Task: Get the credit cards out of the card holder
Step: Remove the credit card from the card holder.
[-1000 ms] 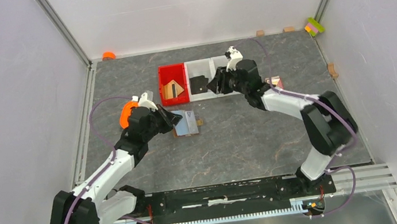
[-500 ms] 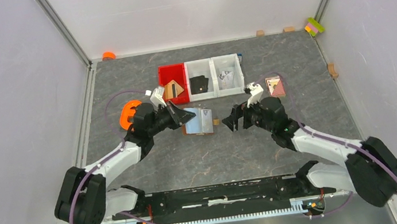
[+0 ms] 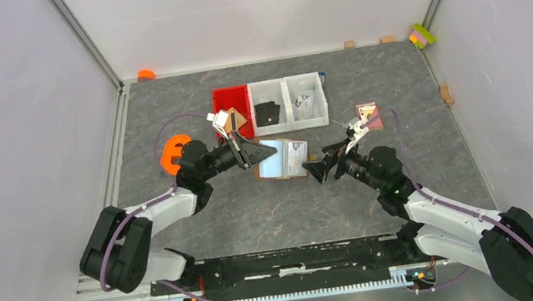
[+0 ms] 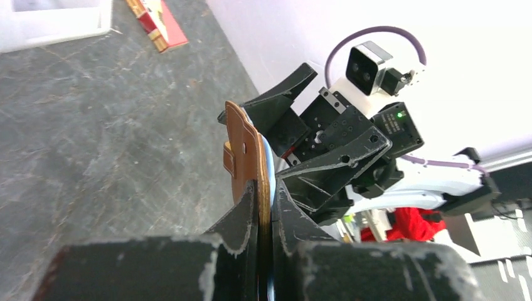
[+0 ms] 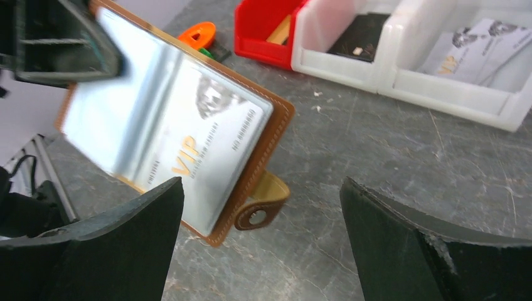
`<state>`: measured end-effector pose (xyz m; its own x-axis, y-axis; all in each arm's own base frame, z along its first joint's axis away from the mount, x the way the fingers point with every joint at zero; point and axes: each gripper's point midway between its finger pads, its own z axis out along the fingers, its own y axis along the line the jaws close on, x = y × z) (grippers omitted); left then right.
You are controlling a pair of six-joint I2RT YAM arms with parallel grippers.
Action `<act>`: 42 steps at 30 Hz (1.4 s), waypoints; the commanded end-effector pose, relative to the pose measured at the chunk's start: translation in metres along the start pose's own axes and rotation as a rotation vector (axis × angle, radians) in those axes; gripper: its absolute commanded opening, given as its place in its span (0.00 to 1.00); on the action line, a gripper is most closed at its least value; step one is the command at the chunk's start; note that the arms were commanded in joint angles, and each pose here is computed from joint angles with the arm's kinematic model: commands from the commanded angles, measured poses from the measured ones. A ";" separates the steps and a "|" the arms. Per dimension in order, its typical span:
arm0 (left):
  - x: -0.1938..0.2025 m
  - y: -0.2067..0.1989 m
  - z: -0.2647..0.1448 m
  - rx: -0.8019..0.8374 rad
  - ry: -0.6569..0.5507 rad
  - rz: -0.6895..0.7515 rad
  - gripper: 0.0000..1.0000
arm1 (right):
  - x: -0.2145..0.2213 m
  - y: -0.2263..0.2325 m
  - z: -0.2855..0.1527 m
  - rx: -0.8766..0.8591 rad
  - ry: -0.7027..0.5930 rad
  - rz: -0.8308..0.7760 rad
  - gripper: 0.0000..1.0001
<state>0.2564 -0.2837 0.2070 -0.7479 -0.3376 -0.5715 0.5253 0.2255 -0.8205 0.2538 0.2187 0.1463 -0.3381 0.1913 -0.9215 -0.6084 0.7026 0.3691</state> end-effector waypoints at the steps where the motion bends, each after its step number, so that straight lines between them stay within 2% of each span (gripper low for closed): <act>1: -0.002 -0.032 0.000 0.178 0.000 -0.029 0.02 | -0.032 0.023 -0.007 -0.115 -0.134 0.026 0.98; 11: -0.002 -0.045 -0.001 0.264 0.004 -0.056 0.02 | -0.037 0.026 -0.012 -0.230 -0.117 0.225 0.98; 20: -0.001 -0.047 0.001 0.286 0.015 -0.063 0.02 | -0.043 0.067 -0.027 -0.497 -0.125 0.303 0.96; 21: 0.000 -0.047 0.001 0.290 0.017 -0.065 0.02 | -0.045 0.072 -0.029 -0.525 -0.127 0.309 0.92; 27: 0.000 -0.046 0.003 0.299 0.025 -0.077 0.02 | -0.048 0.081 -0.035 -0.595 -0.130 0.340 0.59; 37: 0.000 -0.044 0.003 0.275 0.023 -0.064 0.02 | -0.040 0.071 -0.027 -0.530 -0.110 0.320 0.21; 39: 0.001 -0.033 0.004 0.218 0.021 -0.050 0.04 | -0.038 0.068 -0.025 -0.514 -0.103 0.316 0.12; 42: 0.000 0.008 0.003 -0.027 -0.007 -0.020 0.14 | -0.032 0.060 -0.019 -0.473 -0.079 0.318 0.06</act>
<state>0.2407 -0.2953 0.2191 -0.8201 -0.3117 -0.4798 0.4990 0.0207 -0.8663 0.2088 0.2432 0.2023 -0.5459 0.4161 -0.7272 -0.7327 0.1839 0.6553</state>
